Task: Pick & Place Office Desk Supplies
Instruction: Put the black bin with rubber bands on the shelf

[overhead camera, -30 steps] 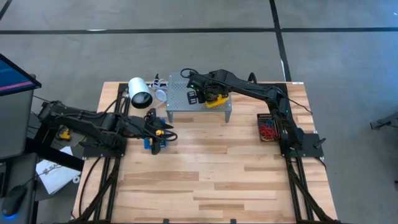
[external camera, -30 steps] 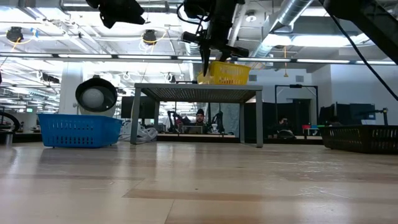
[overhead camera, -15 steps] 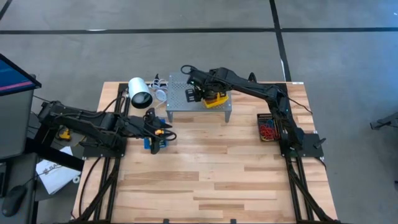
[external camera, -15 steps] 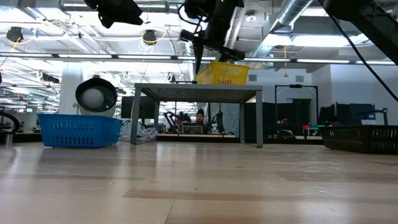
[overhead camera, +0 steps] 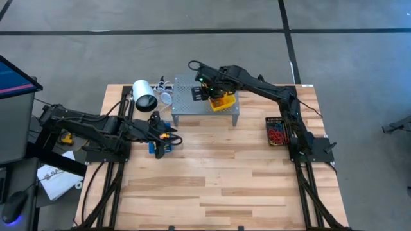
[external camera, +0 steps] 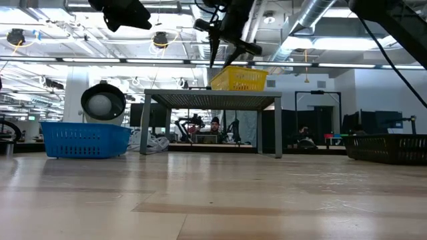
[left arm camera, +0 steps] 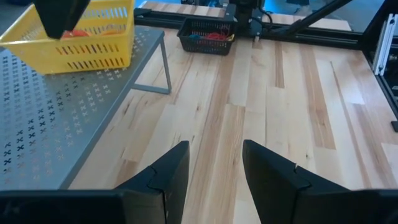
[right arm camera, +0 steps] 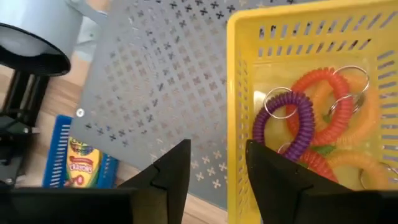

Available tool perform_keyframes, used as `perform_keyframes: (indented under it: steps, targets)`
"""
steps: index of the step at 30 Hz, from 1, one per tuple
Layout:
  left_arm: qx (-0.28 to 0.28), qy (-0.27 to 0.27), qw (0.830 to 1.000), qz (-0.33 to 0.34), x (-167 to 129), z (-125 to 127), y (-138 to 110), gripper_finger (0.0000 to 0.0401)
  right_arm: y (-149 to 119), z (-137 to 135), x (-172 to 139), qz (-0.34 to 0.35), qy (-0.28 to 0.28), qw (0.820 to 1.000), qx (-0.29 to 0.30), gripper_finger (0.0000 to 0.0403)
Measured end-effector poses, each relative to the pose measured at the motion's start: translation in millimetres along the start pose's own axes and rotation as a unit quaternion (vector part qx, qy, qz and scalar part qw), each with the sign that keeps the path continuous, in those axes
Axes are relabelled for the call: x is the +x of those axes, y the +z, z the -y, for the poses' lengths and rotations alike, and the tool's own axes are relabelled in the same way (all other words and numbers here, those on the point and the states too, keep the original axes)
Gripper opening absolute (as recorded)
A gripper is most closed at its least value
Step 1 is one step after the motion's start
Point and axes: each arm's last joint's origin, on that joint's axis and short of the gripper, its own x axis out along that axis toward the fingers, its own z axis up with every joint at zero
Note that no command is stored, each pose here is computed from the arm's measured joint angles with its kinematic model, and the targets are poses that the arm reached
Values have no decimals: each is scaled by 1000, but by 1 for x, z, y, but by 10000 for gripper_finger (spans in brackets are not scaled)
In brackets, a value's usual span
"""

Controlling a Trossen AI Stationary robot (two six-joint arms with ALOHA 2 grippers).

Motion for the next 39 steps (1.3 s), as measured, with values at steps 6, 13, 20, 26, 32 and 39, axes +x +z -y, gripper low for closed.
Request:
perform_keyframes:
  steps: [6,13,20,26,32,39]
  targets:
    - [-1,2,1000,-4,-2,-1,-1,147,-1,11,-27,5,-16,1000,-20,144]
    - [-8,0,1000,13,-14,-6,1,147,-10,40,-79,1,-68,997,-42,140]
    - [-20,-6,999,40,-32,-13,4,147,-21,60,-132,47,-42,998,-30,125]
    - [-22,-7,999,45,-36,-14,4,147,-38,83,-141,30,-60,997,-23,107]
    - [-15,-3,1000,27,-36,-16,0,147,-73,126,-147,-14,-80,997,-4,100]
    - [-14,-11,999,30,-36,-15,1,147,-128,181,-144,-68,-90,993,23,100]
